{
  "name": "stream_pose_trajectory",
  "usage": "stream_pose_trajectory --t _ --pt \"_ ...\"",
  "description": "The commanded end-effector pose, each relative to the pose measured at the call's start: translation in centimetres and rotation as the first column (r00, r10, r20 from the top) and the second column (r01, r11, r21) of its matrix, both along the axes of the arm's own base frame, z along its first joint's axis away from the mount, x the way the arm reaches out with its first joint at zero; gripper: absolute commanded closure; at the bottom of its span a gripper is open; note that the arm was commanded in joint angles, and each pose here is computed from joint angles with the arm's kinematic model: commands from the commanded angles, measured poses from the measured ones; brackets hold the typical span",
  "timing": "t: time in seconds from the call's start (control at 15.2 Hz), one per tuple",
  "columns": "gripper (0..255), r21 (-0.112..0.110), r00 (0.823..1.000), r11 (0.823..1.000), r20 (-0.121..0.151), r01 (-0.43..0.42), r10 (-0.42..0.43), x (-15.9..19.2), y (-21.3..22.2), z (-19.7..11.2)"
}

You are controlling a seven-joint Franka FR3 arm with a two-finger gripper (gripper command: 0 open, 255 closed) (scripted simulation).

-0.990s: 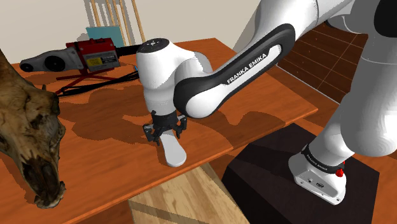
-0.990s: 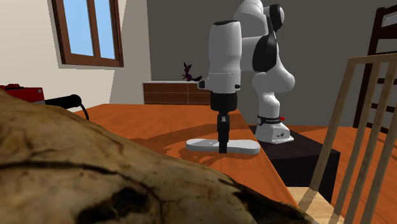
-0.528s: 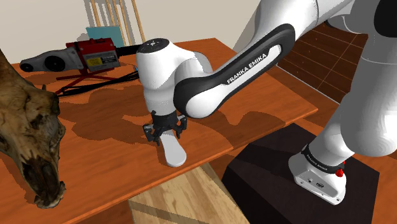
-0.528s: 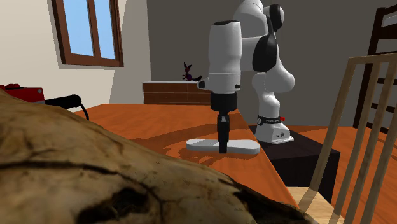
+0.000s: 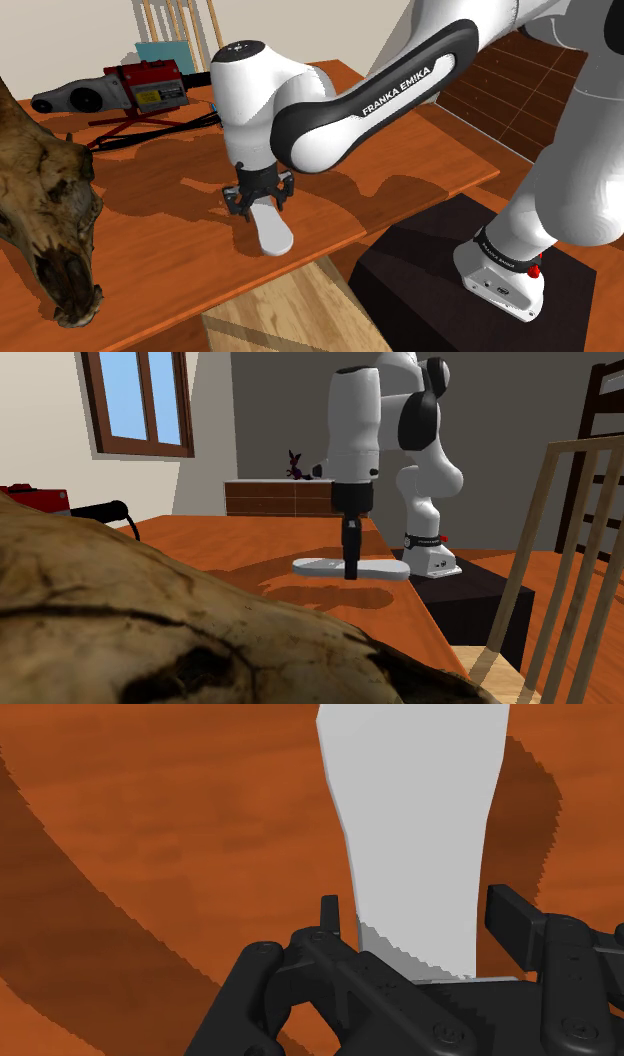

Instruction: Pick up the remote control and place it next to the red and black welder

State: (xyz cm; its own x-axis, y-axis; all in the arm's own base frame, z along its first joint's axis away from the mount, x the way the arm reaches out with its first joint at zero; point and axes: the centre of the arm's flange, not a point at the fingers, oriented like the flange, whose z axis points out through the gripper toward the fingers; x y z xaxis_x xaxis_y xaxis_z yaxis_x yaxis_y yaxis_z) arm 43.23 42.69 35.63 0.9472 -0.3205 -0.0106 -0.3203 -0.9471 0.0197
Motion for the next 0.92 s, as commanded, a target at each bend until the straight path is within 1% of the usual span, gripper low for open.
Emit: stream_pose_trajectory --t 0.0,0.86 --pt "255 0.0 1.0 1.0 0.0 0.0 0.0 0.0 0.1 1.1" --pt "255 0.0 1.0 1.0 0.0 0.0 0.0 0.0 0.1 8.0"
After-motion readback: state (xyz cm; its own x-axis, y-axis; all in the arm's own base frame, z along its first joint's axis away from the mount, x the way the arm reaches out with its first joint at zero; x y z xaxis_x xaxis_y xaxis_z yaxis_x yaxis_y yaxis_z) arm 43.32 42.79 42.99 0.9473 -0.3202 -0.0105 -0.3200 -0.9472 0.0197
